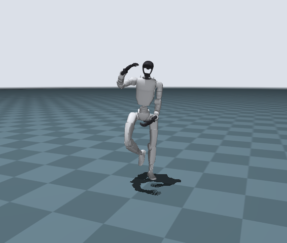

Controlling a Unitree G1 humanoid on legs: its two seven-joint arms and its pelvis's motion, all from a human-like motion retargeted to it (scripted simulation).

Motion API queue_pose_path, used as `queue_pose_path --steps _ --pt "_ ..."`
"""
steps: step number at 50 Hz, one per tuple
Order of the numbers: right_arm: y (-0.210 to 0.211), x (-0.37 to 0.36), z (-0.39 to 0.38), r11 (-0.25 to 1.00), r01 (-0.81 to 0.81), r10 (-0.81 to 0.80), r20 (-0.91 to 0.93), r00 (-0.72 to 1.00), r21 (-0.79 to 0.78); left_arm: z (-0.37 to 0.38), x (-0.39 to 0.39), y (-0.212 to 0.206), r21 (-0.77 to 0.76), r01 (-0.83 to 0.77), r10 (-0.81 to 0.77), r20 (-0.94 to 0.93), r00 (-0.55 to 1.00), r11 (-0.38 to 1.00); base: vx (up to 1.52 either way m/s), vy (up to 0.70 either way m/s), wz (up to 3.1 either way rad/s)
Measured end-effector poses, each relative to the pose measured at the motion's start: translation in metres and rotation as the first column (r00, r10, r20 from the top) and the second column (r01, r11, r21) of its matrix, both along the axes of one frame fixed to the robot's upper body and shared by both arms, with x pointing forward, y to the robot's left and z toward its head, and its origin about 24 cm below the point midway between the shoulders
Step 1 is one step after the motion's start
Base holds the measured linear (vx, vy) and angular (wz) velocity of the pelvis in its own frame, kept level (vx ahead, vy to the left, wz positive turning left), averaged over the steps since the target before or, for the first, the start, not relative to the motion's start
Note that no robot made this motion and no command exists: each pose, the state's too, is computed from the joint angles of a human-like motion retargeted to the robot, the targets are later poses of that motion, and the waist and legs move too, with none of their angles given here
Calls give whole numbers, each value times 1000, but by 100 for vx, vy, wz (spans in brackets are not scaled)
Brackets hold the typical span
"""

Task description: Kungfu

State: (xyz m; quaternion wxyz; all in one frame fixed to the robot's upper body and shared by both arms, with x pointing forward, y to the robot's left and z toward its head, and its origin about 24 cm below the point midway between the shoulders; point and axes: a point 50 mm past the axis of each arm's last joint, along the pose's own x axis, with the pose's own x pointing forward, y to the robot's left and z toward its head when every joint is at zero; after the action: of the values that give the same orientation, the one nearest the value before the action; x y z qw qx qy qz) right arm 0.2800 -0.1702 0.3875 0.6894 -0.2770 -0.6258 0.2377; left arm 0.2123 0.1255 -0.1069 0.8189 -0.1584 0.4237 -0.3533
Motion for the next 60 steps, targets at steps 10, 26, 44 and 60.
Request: queue_pose_path --steps 10,26,44,60 --pt "-38 -77 95 964 -32 -75 382 921 265 -36 -70 23 39 -141 146 -284 948 989 12 -17 14" --pt "-12 4 18 926 -108 134 -45 990 362 -16 -36 8 -90 -136 124 -121 985 987 -3 -7 -16" --pt "187 7 -271 279 -156 855 -319 -408 947 108 50 -121 -730 265 14 353 936 630 -20 5 -2" --pt "134 21 -223 372 -277 894 -423 -151 886 47 28 -94 -600 -201 281 43 959 775 -4 -7 53"
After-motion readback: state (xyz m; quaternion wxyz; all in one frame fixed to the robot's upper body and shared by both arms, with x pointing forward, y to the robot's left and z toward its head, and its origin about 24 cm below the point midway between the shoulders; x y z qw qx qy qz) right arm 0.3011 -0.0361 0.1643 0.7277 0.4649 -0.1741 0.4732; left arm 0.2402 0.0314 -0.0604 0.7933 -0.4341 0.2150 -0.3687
